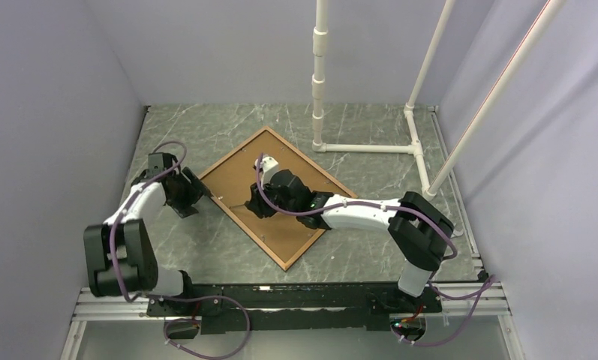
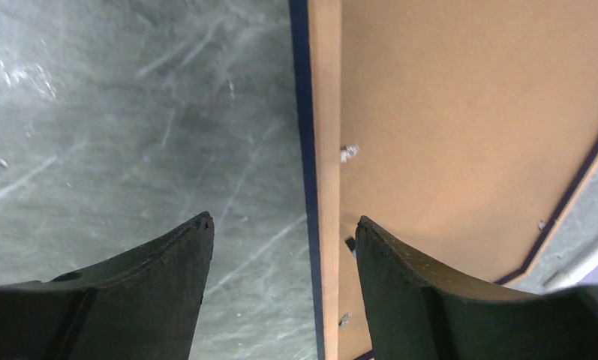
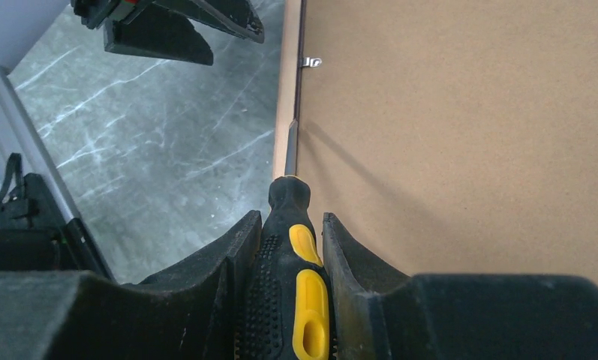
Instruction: Take the photo out of the frame
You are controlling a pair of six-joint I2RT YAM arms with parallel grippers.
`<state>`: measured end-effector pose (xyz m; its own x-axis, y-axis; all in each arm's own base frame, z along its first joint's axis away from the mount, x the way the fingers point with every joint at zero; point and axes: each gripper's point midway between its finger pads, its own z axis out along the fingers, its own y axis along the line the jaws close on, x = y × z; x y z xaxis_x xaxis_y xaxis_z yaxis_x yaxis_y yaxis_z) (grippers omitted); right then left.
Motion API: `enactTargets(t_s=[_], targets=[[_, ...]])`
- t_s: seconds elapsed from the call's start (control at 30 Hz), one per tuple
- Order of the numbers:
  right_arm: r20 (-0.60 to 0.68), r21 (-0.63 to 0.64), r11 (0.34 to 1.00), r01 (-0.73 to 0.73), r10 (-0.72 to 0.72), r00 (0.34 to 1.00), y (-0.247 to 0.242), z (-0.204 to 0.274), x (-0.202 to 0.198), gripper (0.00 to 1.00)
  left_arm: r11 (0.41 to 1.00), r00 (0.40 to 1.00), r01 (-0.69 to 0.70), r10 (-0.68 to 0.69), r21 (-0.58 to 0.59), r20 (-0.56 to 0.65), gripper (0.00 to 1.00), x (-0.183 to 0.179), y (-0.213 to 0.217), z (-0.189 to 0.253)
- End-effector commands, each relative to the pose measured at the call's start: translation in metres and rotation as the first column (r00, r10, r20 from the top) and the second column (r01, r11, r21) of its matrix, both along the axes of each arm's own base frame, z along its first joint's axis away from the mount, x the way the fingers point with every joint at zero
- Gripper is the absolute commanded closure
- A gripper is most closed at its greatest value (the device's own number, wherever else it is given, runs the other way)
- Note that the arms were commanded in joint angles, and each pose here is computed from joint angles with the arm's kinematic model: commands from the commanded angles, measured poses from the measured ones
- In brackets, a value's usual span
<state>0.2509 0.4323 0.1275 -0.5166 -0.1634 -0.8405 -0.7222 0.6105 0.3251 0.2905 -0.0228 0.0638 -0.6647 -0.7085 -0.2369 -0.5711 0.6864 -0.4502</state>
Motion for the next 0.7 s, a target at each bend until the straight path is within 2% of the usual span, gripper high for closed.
enactTargets(t_s=[0.0,0.2,0.43,0.57,0.67], targets=[[0.108,0.057,0.996,0.064,-0.07,0.992,0.008,0.036,0.019,1.0,0.998,1.0,0.001,-0.002,0.061,0.017,0.29,0.032,0.017,-0.002],[0.146,0.036,0.997,0.064,-0.069,0.987,0.007,0.035,0.019,1.0,0.997,1.0,-0.014,0.014,0.078,-0.005,0.3,0.051,0.023,-0.013],[0.228,0.033,0.998,0.055,-0.061,0.972,0.022,0.036,0.014,1.0,0.993,1.0,0.01,-0.006,0.114,-0.029,0.37,0.061,0.027,-0.027],[0.279,0.007,0.999,0.05,-0.05,0.959,0.033,0.033,0.009,1.0,0.993,0.998,0.038,-0.032,0.111,-0.051,0.45,0.062,0.024,-0.038],[0.311,-0.019,0.998,0.066,-0.057,0.949,0.038,0.026,0.009,1.0,0.993,0.997,0.048,-0.041,0.106,-0.065,0.6,0.062,0.023,-0.045]])
